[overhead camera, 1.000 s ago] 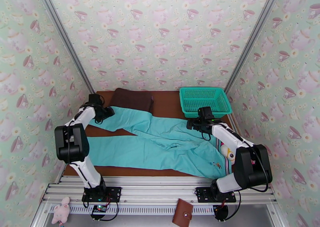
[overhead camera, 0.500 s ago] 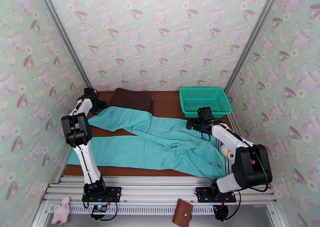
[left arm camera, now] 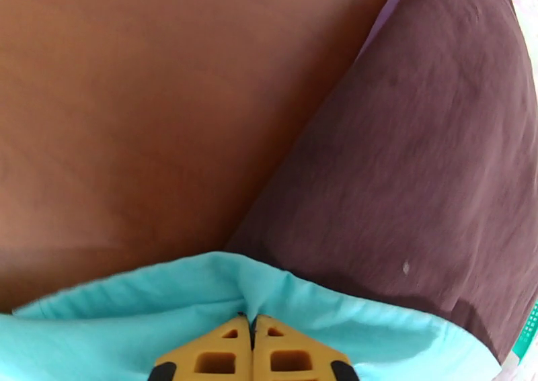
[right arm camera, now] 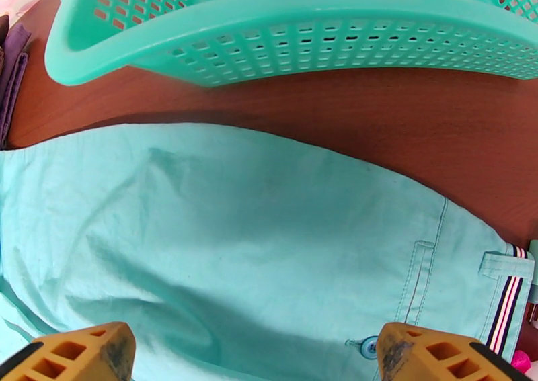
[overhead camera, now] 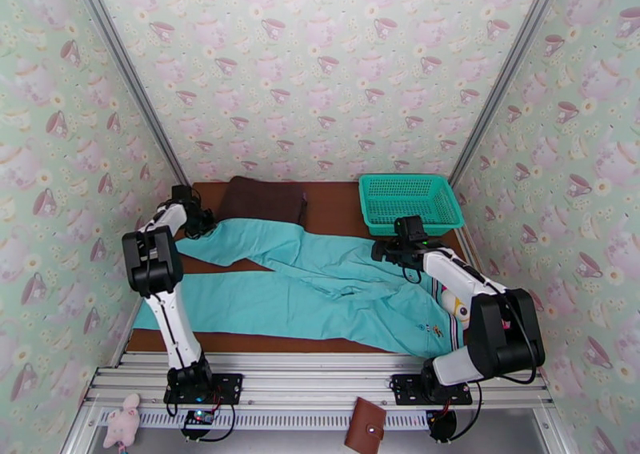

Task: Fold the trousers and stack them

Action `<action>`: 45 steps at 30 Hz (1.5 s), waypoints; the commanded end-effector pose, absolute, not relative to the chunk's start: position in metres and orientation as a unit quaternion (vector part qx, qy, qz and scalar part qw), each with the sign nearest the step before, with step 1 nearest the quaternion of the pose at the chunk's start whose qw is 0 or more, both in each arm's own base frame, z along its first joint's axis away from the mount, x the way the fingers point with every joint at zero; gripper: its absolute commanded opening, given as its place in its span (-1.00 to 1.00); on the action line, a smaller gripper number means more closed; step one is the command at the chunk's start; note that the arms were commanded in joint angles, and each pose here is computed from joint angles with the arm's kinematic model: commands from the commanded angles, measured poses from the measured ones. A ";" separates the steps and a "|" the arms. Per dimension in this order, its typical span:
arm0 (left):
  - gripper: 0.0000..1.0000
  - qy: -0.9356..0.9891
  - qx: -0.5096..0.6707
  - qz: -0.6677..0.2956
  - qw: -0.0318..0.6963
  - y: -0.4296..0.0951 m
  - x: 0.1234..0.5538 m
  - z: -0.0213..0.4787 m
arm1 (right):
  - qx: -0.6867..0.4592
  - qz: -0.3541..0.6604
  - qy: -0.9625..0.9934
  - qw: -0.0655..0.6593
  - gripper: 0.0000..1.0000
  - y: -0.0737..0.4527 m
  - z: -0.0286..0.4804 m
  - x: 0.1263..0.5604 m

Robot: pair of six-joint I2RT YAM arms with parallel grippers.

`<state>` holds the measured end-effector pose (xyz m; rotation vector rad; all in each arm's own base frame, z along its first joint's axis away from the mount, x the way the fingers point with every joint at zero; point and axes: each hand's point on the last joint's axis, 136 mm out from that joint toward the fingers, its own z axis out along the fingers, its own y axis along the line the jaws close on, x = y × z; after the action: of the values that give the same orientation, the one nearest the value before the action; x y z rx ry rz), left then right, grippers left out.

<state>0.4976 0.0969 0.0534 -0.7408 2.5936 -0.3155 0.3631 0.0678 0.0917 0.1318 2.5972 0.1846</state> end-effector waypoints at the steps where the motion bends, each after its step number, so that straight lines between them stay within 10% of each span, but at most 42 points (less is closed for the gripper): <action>1: -1.00 0.913 -0.307 -0.019 0.269 0.109 0.471 0.103 | 0.044 0.078 0.958 0.273 0.98 0.070 0.098 0.362; 5: -1.00 0.907 -0.308 0.026 0.287 0.062 0.433 0.104 | 0.043 0.079 0.958 0.272 0.99 0.071 0.096 0.363; 15: 0.05 0.918 -0.251 -0.162 0.262 -0.045 0.394 0.082 | 0.042 0.082 0.960 0.264 0.98 0.073 0.090 0.366; 29: 0.17 0.936 -0.227 0.050 0.265 0.023 0.451 0.106 | 0.038 0.087 0.960 0.262 0.99 0.075 0.090 0.364; 45: 0.20 0.949 -0.253 -0.012 0.186 -0.008 0.347 0.061 | 0.036 0.092 0.962 0.256 0.99 0.078 0.086 0.365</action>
<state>0.3367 -0.0063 0.0468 -0.6999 2.7391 0.0185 0.3624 0.0742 0.0868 0.1185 2.6141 0.2300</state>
